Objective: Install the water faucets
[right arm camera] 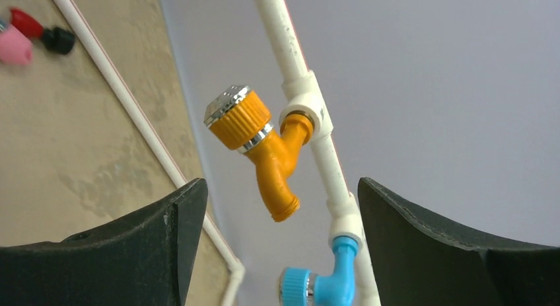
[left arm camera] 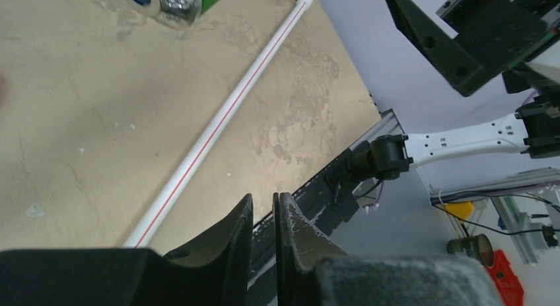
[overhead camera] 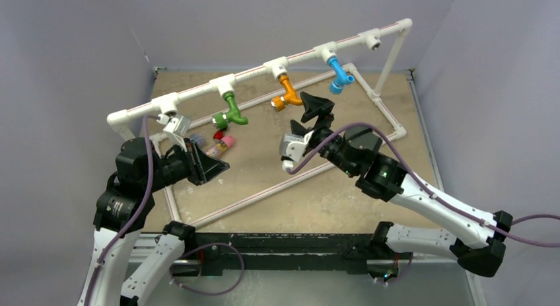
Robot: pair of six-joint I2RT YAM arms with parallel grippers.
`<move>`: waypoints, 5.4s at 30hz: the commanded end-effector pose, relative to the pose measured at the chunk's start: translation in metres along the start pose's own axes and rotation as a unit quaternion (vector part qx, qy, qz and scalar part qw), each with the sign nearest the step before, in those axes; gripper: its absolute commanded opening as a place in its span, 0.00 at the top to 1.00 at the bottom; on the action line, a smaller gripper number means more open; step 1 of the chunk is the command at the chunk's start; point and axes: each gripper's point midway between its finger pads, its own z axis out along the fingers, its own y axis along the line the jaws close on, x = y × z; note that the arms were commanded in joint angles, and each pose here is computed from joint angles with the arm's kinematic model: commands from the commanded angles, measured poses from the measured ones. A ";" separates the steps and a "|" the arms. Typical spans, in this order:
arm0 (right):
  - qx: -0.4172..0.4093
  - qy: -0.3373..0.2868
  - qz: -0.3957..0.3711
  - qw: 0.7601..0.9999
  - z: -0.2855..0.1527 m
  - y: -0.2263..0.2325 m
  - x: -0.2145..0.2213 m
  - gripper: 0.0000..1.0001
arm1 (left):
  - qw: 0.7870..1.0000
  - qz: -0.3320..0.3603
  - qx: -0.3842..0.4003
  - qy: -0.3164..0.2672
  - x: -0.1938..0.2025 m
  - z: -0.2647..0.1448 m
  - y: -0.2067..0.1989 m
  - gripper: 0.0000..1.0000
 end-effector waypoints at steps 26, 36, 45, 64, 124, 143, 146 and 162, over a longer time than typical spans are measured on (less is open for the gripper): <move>0.203 0.126 -0.157 0.958 0.043 -0.028 0.027 0.69 | 0.998 -0.054 0.005 0.044 0.025 -0.002 0.000 0.84; 0.249 0.073 0.191 0.947 0.049 -0.020 0.028 1.00 | 0.998 -0.050 -0.001 0.040 0.023 -0.003 0.001 0.85; 0.224 -0.064 0.643 0.730 0.054 -0.051 0.018 1.00 | 0.998 -0.047 0.000 0.039 0.022 -0.003 0.000 0.84; 0.093 -0.158 0.932 0.311 0.057 -0.020 0.014 0.65 | 0.998 -0.049 0.007 0.040 0.024 -0.006 -0.004 0.84; 0.164 0.113 -0.226 0.954 0.043 -0.039 0.044 0.25 | 0.999 -0.036 0.008 0.039 0.023 -0.007 -0.005 0.84; 0.247 0.107 0.154 0.951 0.056 -0.026 0.066 1.00 | 0.999 -0.024 0.005 0.038 0.020 -0.004 -0.003 0.84; 0.235 0.052 0.343 0.908 0.063 -0.010 0.053 1.00 | 0.999 -0.027 0.005 0.040 0.021 -0.003 -0.002 0.84; 0.102 -0.139 0.893 0.416 0.069 -0.008 0.033 1.00 | 0.998 -0.036 0.005 0.046 0.026 -0.004 -0.002 0.84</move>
